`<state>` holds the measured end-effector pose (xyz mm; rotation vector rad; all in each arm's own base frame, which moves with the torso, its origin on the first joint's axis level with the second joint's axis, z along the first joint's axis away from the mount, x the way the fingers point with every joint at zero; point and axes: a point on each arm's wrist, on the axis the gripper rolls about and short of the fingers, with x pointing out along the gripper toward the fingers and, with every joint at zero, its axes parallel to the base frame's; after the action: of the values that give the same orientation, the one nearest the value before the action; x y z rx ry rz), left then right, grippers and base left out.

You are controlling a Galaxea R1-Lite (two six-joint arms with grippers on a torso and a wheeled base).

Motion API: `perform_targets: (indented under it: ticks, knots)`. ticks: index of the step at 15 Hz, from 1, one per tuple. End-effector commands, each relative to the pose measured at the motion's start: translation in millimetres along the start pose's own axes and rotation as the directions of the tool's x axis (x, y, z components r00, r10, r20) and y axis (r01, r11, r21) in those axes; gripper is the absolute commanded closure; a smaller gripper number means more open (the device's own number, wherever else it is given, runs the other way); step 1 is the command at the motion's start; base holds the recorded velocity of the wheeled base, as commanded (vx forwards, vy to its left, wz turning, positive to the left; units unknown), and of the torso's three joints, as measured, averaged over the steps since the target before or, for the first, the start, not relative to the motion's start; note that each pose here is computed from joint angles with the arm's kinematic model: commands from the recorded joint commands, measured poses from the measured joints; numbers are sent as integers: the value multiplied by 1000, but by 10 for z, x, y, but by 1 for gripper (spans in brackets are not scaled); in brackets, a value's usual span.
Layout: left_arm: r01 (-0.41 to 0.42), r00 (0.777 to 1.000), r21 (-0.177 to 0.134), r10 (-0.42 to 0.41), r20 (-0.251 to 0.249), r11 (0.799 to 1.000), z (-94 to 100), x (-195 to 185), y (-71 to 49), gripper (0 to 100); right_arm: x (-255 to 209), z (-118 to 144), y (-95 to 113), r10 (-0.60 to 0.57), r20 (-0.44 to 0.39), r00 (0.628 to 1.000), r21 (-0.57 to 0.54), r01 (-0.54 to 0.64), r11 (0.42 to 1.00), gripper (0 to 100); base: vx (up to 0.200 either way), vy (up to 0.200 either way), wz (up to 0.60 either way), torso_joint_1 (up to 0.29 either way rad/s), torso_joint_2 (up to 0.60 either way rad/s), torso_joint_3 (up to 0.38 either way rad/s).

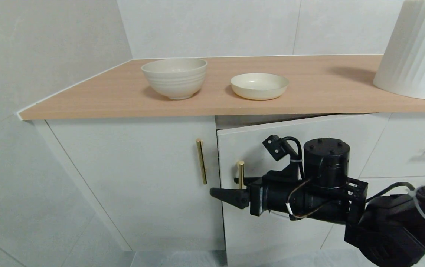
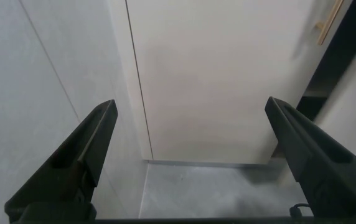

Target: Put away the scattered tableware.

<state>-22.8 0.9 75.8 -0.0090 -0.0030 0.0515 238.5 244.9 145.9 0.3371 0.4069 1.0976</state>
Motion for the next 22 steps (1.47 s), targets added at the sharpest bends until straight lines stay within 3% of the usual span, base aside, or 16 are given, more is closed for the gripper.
perform_targets:
  ticks: [1,7,12,14,16,17,19,20,22]
  knots:
    - [-1,1000,0,1,0,1000,0,0,0,0,-193,-78,246,66,-32,997,-8,-66,998,0,0,0,0,0,0,0]
    - [-1,1000,1,1,0,1000,0,0,0,0,-526,-288,426,204,-143,968,23,-203,979,0,0,0,0,0,0,0]
    - [4,1000,16,-4,14,1000,28,-6,-1,0,-702,-400,435,205,-176,963,43,-200,979,0,0,0,0,0,0,0]
    - [60,996,12,-61,61,998,341,-92,-8,0,-800,-453,448,201,-187,962,48,-196,979,0,0,0,0,0,0,0]
    - [140,990,12,-140,-4,990,609,-111,-18,0,-834,-468,452,200,-189,961,49,-194,980,0,0,0,0,0,0,0]
    - [242,968,-4,-242,-68,970,882,-37,-48,0,-855,-468,455,200,-188,962,48,-194,980,0,0,0,0,0,0,0]
    - [326,930,-91,-337,-148,941,1212,220,-92,0,-881,-458,468,202,-182,962,46,-197,979,0,0,0,0,0,0,0]
    - [358,906,-135,-379,-188,924,1351,383,-115,0,-879,-460,466,202,-183,962,47,-196,979,0,0,0,0,0,0,0]
    - [424,854,-182,-458,-246,887,1512,655,-155,0,-875,-471,464,201,-187,962,48,-196,979,0,0,0,0,0,0,0]
